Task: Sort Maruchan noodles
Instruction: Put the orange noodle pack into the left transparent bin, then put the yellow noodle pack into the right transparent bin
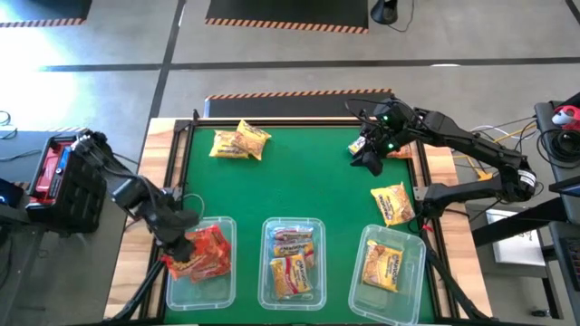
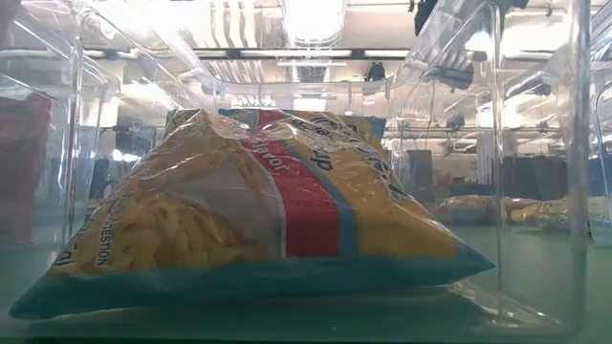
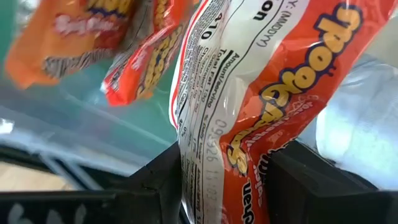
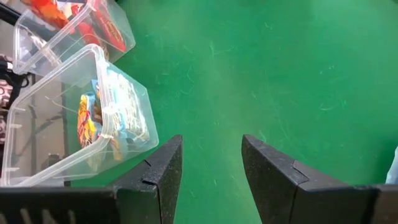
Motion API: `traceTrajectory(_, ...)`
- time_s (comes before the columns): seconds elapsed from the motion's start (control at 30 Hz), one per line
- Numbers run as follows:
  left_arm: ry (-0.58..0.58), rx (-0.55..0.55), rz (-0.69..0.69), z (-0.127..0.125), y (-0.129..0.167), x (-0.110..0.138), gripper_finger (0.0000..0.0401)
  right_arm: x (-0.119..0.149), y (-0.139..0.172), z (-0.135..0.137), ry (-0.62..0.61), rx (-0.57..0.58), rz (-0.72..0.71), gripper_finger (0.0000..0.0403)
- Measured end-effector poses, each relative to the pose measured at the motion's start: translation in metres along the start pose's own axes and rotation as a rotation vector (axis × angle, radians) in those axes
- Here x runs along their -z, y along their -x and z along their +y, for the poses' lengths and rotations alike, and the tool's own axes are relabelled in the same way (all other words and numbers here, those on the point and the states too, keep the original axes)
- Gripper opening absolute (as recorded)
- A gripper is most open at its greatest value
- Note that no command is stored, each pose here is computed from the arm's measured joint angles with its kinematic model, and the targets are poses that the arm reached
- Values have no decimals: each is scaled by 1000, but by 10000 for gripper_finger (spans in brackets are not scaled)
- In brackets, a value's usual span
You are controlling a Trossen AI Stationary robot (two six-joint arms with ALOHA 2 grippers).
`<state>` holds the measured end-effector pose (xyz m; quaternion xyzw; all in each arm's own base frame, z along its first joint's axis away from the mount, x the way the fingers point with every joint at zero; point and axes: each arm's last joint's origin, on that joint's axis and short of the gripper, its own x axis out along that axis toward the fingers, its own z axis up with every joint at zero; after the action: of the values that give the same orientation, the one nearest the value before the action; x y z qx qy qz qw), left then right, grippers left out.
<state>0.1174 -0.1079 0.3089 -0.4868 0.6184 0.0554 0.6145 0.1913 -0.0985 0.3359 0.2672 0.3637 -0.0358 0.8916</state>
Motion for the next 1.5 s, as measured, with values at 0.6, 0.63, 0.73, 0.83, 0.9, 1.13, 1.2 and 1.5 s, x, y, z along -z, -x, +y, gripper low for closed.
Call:
traceTrajectory(0.6, -47, -66, 150, -33, -57, -10, 203, 0, 0, 0, 3, 3, 2, 157)
traceTrajectory(0.63, -47, -70, 170, -33, -57, -10, 208, 1, 0, 0, 7, 3, 4, 157)
traceTrajectory(0.73, -30, -92, 190, -31, -57, -9, 218, 2, 0, -1, 19, 11, 21, 157)
traceTrajectory(0.83, 11, -106, 180, -28, -54, -11, 221, 4, 0, -1, 27, 29, 37, 156)
traceTrajectory(0.9, 34, -96, 139, -28, -52, -16, 221, 5, 0, -2, 36, 55, 45, 155)
traceTrajectory(1.13, 107, -26, -140, -35, -33, -50, 222, 5, 1, -8, 65, 264, 37, 155)
traceTrajectory(1.2, 90, -4, -248, -38, -22, -63, 222, 6, 2, -11, 69, 356, 40, 155)
traceTrajectory(1.5, 110, -98, -894, -46, 35, -129, 222, 19, -8, -32, -121, 677, 96, 155)
